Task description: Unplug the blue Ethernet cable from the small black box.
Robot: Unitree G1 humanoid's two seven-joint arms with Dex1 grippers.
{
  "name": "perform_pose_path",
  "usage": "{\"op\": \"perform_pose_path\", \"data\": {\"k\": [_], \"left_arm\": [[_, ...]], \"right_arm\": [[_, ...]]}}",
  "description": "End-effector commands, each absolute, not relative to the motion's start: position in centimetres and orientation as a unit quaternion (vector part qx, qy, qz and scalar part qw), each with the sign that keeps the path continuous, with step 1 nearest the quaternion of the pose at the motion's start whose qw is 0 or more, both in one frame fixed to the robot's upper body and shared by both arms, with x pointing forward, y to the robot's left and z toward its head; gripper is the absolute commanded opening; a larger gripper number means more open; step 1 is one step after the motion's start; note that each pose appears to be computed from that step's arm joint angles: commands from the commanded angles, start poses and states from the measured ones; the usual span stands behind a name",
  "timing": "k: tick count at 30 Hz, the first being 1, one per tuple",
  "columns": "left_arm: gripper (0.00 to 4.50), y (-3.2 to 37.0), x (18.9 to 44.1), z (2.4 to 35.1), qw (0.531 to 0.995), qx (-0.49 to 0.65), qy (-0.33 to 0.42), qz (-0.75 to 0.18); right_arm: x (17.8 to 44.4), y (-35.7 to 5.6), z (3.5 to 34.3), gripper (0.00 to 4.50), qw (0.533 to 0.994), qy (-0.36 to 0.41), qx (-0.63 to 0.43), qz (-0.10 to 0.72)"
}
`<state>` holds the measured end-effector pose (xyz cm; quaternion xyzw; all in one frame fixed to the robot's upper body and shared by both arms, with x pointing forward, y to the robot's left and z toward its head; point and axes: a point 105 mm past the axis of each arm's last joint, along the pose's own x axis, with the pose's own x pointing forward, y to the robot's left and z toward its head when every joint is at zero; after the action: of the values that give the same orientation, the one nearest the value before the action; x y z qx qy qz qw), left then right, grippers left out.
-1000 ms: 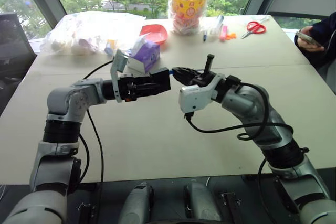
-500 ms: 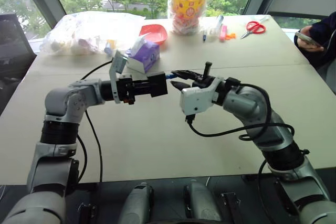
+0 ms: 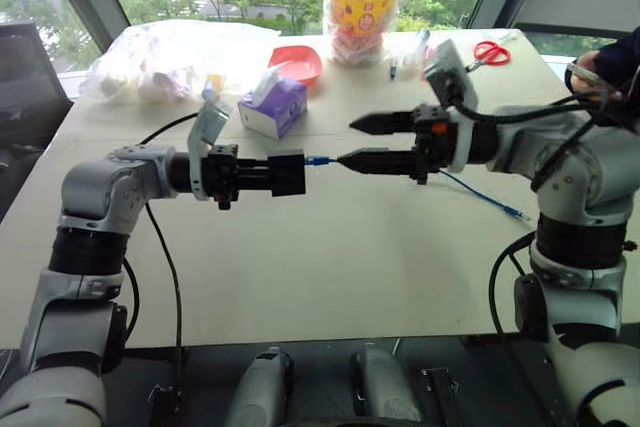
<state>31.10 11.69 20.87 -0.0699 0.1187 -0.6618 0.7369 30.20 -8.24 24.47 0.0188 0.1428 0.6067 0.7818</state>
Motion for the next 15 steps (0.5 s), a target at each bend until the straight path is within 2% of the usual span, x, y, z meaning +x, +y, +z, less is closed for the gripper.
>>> {"op": "perform_pose_path", "data": {"k": [1, 8, 11, 13, 15], "left_arm": [[0.5, 11.2, 30.7, 22.6, 0.73, -0.048, 0.09, -0.676], [0.5, 10.9, 30.4, 22.9, 0.725, -0.046, 0.087, -0.682], [0.5, 10.9, 30.4, 22.9, 0.726, -0.045, 0.087, -0.68], [0.5, 11.0, 30.4, 22.9, 0.727, -0.045, 0.086, -0.68], [0.5, 11.0, 30.4, 22.8, 0.726, -0.045, 0.087, -0.68]], "right_arm": [[29.2, -6.9, 25.3, 4.44, 0.764, 0.136, 0.021, 0.63], [29.7, -5.3, 24.0, 4.44, 0.773, 0.152, 0.017, 0.615], [29.7, -5.1, 24.1, 3.65, 0.773, 0.152, 0.019, 0.616], [29.8, -5.0, 24.3, 2.68, 0.774, 0.15, 0.021, 0.615], [29.9, -5.0, 24.5, 2.68, 0.775, 0.15, 0.024, 0.614]]}}
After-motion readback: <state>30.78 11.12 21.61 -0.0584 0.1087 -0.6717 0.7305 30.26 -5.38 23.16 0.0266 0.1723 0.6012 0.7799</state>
